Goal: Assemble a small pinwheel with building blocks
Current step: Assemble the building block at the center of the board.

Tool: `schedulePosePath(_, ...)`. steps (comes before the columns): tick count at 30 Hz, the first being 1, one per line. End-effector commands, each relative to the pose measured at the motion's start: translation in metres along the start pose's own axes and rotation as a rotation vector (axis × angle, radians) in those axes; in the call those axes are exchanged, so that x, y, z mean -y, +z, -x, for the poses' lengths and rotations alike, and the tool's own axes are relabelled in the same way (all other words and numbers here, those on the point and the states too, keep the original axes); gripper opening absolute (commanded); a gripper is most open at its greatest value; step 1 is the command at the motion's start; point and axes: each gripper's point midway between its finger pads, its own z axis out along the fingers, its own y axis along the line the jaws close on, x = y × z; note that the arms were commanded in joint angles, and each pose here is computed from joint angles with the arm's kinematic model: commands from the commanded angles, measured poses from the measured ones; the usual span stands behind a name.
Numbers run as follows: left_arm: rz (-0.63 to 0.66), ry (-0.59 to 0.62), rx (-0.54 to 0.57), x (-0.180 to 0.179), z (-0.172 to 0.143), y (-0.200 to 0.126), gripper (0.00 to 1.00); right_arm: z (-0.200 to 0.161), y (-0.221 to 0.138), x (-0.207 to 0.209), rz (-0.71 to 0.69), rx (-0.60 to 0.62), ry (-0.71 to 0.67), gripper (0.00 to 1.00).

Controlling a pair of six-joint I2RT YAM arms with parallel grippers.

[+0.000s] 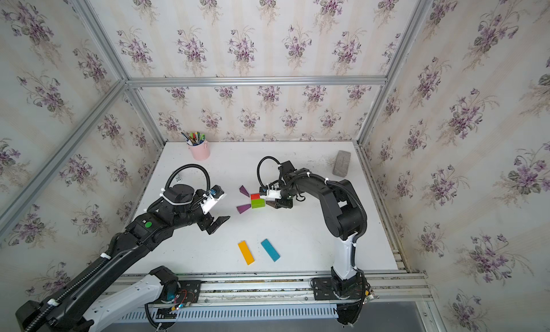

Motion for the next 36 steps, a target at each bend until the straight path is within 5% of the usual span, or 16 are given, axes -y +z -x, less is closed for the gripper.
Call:
schedulePosePath(1, -0.005, 0.001, 0.004, 0.001, 0.001, -0.001, 1.00, -0.010, 0.005, -0.005, 0.023, -0.046, 0.014, 0.19)
schedulePosePath(6, -0.009, 0.003, 0.004, 0.002, 0.001, 0.000, 1.00, -0.011, 0.006, -0.004, 0.015, -0.050, 0.038, 0.23)
schedulePosePath(16, -0.019, 0.008, 0.008, 0.004, 0.001, 0.000, 1.00, -0.010, -0.001, 0.007, -0.083, -0.036, 0.038, 0.54)
schedulePosePath(21, -0.019, 0.011, 0.007, 0.004, 0.001, 0.000, 1.00, -0.002, -0.017, 0.010, -0.135, 0.007, 0.042, 0.58)
schedulePosePath(27, -0.019, 0.010, 0.006, 0.002, 0.003, 0.000, 1.00, 0.017, -0.083, 0.006, -0.312, 0.091, 0.097, 0.60)
schedulePosePath(31, 0.003, 0.001, 0.034, -0.001, 0.008, -0.008, 1.00, 0.024, -0.157, 0.026, -0.653, 0.268, 0.396, 0.66)
schedulePosePath(33, 0.021, -0.006, 0.060, -0.003, 0.012, -0.015, 1.00, 0.031, -0.170, 0.011, -0.636, 0.359, 0.494, 0.67)
schedulePosePath(34, 0.018, -0.014, 0.072, -0.002, 0.014, -0.017, 1.00, 0.033, -0.169, 0.000, -0.619, 0.386, 0.531, 0.98)
schedulePosePath(36, 0.009, -0.040, 0.083, 0.000, 0.015, -0.019, 1.00, 0.040, -0.161, -0.023, -0.603, 0.405, 0.576, 1.00)
